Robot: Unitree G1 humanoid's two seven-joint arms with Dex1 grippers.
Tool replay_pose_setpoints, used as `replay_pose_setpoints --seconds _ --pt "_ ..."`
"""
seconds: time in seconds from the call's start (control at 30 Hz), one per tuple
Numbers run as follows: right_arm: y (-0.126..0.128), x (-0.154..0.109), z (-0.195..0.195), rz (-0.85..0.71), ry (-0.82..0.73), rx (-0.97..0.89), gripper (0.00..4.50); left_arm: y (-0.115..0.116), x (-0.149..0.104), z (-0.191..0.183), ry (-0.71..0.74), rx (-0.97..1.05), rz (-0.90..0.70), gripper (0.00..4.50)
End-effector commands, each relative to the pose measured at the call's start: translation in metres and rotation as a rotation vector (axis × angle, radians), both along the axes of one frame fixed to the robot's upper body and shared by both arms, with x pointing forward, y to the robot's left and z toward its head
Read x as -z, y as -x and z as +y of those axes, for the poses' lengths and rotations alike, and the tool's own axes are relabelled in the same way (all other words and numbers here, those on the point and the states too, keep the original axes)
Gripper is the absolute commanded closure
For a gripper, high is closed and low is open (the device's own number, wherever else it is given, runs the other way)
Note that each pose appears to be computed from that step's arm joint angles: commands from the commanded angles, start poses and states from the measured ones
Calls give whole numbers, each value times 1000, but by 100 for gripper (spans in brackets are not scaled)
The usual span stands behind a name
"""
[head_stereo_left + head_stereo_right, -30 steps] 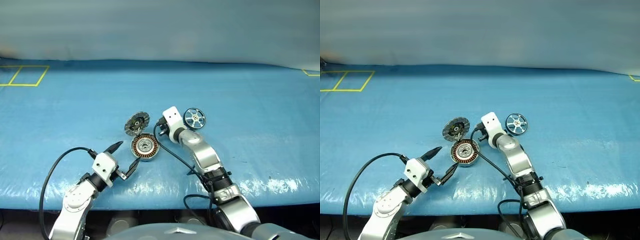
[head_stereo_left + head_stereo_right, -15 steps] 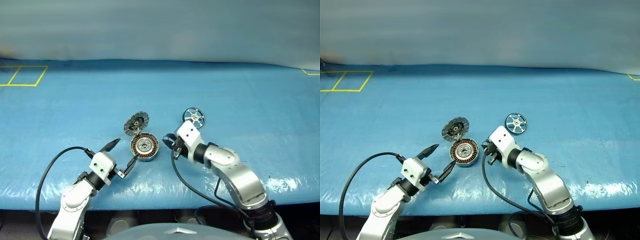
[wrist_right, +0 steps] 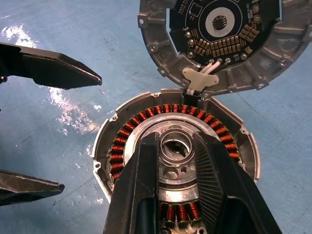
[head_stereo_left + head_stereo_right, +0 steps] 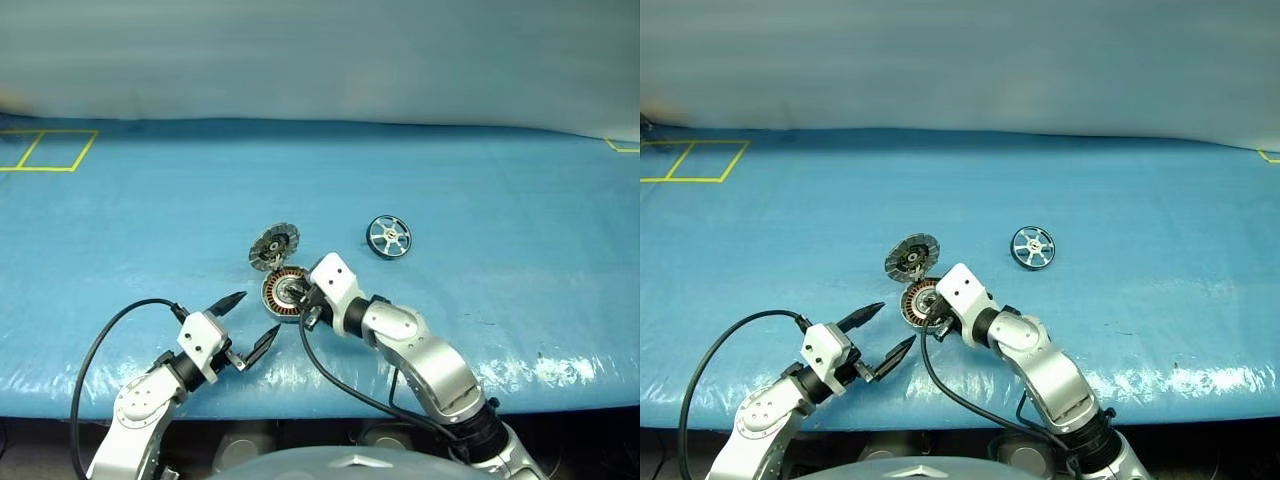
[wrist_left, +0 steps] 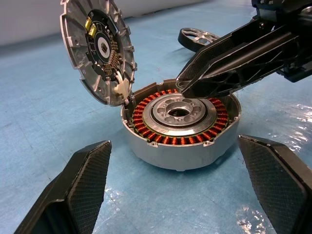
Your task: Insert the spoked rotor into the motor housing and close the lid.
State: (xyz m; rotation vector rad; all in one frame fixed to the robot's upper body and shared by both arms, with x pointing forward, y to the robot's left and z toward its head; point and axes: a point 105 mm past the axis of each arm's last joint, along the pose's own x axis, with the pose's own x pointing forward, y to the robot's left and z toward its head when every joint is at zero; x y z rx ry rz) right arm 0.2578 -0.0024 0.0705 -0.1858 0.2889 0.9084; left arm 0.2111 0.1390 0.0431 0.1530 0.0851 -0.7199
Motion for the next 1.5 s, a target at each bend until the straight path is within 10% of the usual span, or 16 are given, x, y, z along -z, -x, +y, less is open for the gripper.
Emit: replay_pose_setpoints --seconds 0.03,1.3,1.5 --pt "-4 -9 8 -52 -18 -4 383 0 -2 -1 3 11 -15 0" --pt "-5 6 8 1 9 18 383 -4 4 -4 3 30 -30 0" --pt "-2 -16 4 -10 -58 24 183 -3 5 -3 4 23 -27 0"
